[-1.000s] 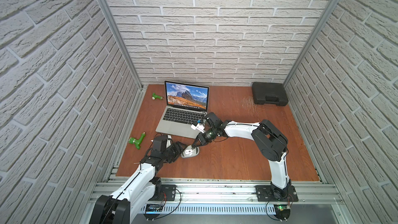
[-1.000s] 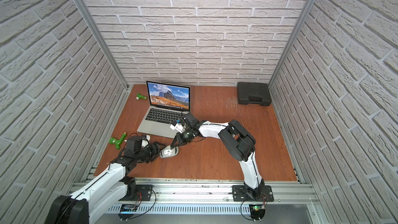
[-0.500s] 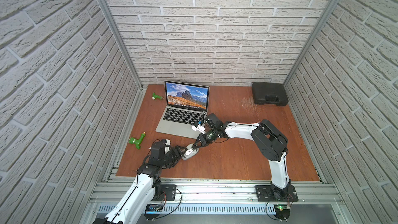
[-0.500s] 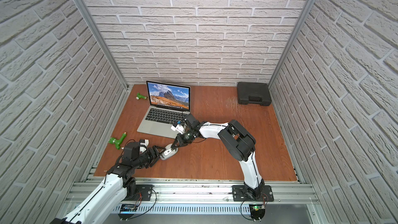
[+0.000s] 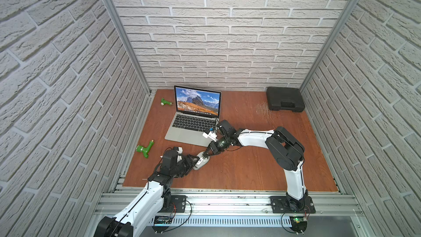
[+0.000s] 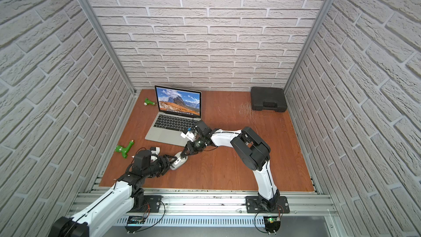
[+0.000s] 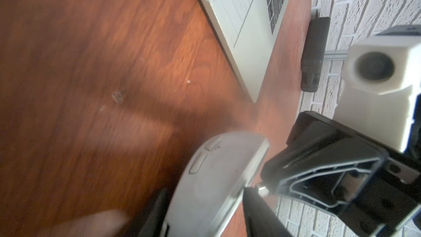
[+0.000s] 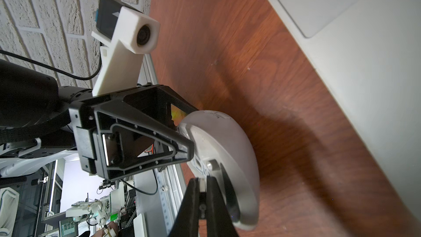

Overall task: Remove the wireless mouse receiver from the laptop
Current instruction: Pick up the mouse from the center of the board, then insert the USB plug into the mouse.

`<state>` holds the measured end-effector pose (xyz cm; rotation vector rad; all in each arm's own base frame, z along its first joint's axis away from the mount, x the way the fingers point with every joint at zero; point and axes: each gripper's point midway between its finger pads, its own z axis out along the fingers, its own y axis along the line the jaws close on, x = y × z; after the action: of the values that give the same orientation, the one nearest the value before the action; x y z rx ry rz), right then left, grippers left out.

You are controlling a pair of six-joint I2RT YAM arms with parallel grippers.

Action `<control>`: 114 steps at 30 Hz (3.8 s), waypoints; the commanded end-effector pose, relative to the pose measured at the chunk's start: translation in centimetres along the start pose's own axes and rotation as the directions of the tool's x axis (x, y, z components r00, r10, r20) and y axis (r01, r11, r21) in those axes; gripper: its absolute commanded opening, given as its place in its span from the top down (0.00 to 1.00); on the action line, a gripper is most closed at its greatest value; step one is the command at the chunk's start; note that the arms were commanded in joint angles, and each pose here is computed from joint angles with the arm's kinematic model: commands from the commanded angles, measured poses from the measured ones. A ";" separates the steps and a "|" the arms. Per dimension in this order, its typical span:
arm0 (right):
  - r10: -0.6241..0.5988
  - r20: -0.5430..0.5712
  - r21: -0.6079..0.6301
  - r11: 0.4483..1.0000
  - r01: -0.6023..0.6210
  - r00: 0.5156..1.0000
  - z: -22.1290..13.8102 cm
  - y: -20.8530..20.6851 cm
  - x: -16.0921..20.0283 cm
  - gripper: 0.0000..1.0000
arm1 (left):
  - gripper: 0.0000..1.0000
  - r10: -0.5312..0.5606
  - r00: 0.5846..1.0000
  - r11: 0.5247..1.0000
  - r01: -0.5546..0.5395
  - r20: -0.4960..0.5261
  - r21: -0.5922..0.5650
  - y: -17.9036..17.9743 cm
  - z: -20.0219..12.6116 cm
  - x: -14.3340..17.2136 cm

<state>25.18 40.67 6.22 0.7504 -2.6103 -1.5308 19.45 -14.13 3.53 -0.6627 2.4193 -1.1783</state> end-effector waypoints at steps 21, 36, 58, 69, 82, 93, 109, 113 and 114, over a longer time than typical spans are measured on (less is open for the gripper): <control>-0.150 0.170 0.116 0.985 0.131 0.974 -10.5 3.4 -2.1 0.97 | 1.00 0.204 0.974 0.967 -0.216 0.099 0.133 -4.3 -1.0 -2.4; -0.831 -0.163 0.209 0.498 0.842 0.532 -17.1 11.0 5.3 0.97 | 1.00 0.486 0.790 0.797 -0.226 -0.373 0.560 -17.1 -2.5 2.8; -0.777 -0.469 0.048 0.452 0.891 0.419 -16.1 11.0 6.2 0.98 | 1.00 0.563 0.610 0.763 -0.123 -0.558 0.635 -16.4 -1.4 6.9; -0.742 -0.520 0.054 0.465 0.884 0.423 -15.5 9.4 6.9 0.98 | 1.00 0.543 0.648 0.776 -0.145 -0.533 0.614 -16.0 -1.3 5.5; -0.747 -0.520 0.045 0.459 0.887 0.413 -14.0 8.2 6.0 0.98 | 1.00 0.536 0.667 0.782 -0.162 -0.517 0.602 -15.8 -1.4 5.0; -0.746 -0.535 0.020 0.459 0.888 0.397 -13.5 7.9 6.0 0.98 | 1.00 0.550 0.666 0.771 -0.173 -0.504 0.613 -15.9 -1.6 5.0; -0.743 -0.527 -0.006 0.489 0.872 0.413 -12.9 7.6 6.7 0.98 | 1.00 0.560 0.664 0.762 -0.178 -0.496 0.623 -16.1 -1.8 5.1; -0.711 -0.570 0.020 0.489 0.872 0.412 -13.4 6.7 6.8 0.98 | 1.00 0.559 0.666 0.763 -0.180 -0.494 0.621 -16.1 -1.7 5.0; -0.704 -0.579 0.027 0.487 0.873 0.411 -13.5 6.5 6.8 0.98 | 1.00 0.560 0.665 0.762 -0.180 -0.494 0.622 -16.1 -1.7 5.0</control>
<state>20.49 30.27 17.76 2.3591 -2.1412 -0.7635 18.75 -24.49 15.15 0.4474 2.4385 -1.9483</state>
